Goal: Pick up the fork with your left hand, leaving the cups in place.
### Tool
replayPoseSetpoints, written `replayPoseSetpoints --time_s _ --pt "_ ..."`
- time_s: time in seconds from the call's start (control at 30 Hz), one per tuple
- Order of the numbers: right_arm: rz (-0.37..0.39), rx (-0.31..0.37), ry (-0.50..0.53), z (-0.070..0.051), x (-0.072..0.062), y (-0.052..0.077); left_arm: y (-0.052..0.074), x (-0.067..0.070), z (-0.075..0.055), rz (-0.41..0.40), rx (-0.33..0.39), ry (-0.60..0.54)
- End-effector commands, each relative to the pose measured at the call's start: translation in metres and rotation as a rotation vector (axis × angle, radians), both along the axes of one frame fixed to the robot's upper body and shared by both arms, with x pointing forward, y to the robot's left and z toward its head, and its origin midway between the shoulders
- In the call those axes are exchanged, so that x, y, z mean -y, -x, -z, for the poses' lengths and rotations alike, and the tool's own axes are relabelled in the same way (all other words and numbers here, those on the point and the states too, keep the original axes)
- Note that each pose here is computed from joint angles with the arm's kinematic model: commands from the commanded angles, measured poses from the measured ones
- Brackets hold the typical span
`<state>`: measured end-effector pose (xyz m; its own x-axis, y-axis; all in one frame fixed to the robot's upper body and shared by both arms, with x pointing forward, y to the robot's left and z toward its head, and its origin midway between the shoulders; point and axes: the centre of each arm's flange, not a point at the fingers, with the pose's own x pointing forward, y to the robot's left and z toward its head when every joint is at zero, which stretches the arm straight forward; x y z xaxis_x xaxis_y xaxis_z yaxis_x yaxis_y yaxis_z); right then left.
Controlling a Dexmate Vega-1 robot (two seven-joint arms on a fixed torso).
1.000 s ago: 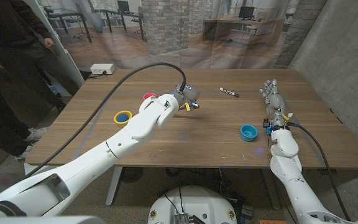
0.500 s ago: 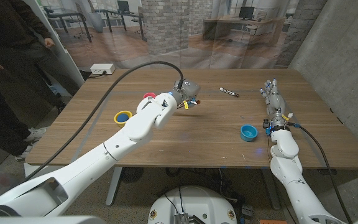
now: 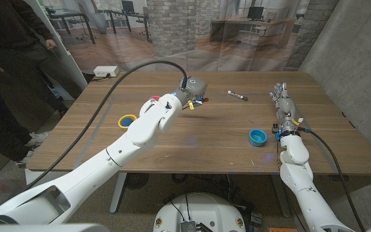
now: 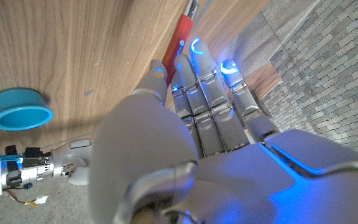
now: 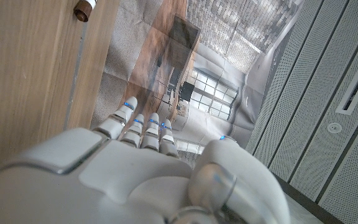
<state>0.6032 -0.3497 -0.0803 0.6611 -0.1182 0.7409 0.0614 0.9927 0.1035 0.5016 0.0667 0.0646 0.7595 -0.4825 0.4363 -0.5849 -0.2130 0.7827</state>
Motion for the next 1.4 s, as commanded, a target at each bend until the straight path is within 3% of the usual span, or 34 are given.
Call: replayPoseSetpoints --time_s 0.03,0.73,1.4 --pt "0.008 0.000 0.003 0.000 0.000 0.003 0.005 -0.001 -0.007 0.031 0.037 0.046" --pt "0.025 0.009 0.006 0.001 -0.003 0.012 0.020 -0.010 -0.016 0.075 0.133 0.121" --pt "0.085 0.014 0.007 -0.004 -0.004 0.019 0.020 -0.022 -0.032 0.187 0.233 0.218"
